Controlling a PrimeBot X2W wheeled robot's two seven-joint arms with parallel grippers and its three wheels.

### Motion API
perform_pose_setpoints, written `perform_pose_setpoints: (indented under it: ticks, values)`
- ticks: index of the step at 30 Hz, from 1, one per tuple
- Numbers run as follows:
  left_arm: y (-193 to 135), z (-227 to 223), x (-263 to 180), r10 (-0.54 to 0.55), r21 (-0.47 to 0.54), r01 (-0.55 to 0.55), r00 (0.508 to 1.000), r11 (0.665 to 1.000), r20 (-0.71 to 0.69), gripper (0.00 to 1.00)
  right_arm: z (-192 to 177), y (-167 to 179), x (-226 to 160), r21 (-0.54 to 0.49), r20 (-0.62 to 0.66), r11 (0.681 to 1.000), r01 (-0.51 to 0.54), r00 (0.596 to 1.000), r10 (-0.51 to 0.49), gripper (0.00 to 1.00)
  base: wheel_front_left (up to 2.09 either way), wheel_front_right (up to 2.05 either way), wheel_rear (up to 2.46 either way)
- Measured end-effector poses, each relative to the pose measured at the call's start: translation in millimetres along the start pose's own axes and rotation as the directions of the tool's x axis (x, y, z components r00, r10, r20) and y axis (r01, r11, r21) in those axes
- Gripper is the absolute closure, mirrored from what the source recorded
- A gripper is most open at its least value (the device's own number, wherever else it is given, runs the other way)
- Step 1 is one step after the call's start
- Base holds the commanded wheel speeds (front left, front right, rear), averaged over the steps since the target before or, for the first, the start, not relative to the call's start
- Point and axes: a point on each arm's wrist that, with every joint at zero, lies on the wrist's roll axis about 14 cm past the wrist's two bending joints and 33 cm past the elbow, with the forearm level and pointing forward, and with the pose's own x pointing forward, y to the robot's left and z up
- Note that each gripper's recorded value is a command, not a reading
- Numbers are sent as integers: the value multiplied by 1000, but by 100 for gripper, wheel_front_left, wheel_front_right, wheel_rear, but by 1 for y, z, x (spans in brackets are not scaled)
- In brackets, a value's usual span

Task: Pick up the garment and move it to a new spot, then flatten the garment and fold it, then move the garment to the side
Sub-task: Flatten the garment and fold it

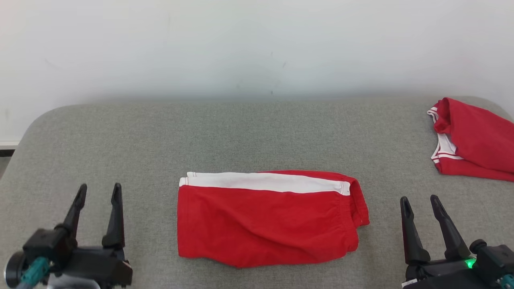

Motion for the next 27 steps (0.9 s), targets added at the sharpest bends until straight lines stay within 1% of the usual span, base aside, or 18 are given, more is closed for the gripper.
perform_pose_setpoints:
  ticks: [2,4,6,9,14,22,24,27]
  values:
    - [-2,-2,-9,17,-28,-17,1000,999,5,0,-3,-1,-3,0,-8,1000,7,1000,-7,0,0,0,0]
    - [-2,-5,-17,26,-18,-25,1000,1000,7,0,-6,-2,-5,2,-18,1000,14,1000,-14,0,0,0,0]
    - [-6,-7,-24,20,19,-20,1000,1000,6,0,-7,-2,-7,9,-21,1000,20,1000,-20,0,0,0,0]
    - [-11,-13,-33,14,35,-14,1000,999,-6,0,-10,-2,-10,12,-27,1000,25,999,-25,0,0,0,0]
    - [-9,-14,-48,52,45,-52,999,998,-2,0,-10,-3,-14,15,-29,999,37,999,-36,0,0,0,0]
    - [4,-14,-71,128,14,-128,992,992,4,0,-16,-5,-18,23,-46,998,53,998,-52,0,0,0,0]
    - [3,-15,-73,114,21,-114,993,993,0,0,-20,-5,-20,27,-57,998,55,997,-54,0,0,0,0]
    - [-3,-19,-77,91,-10,-91,996,996,-11,0,-25,-4,-21,27,-73,998,56,996,-54,0,0,0,0]
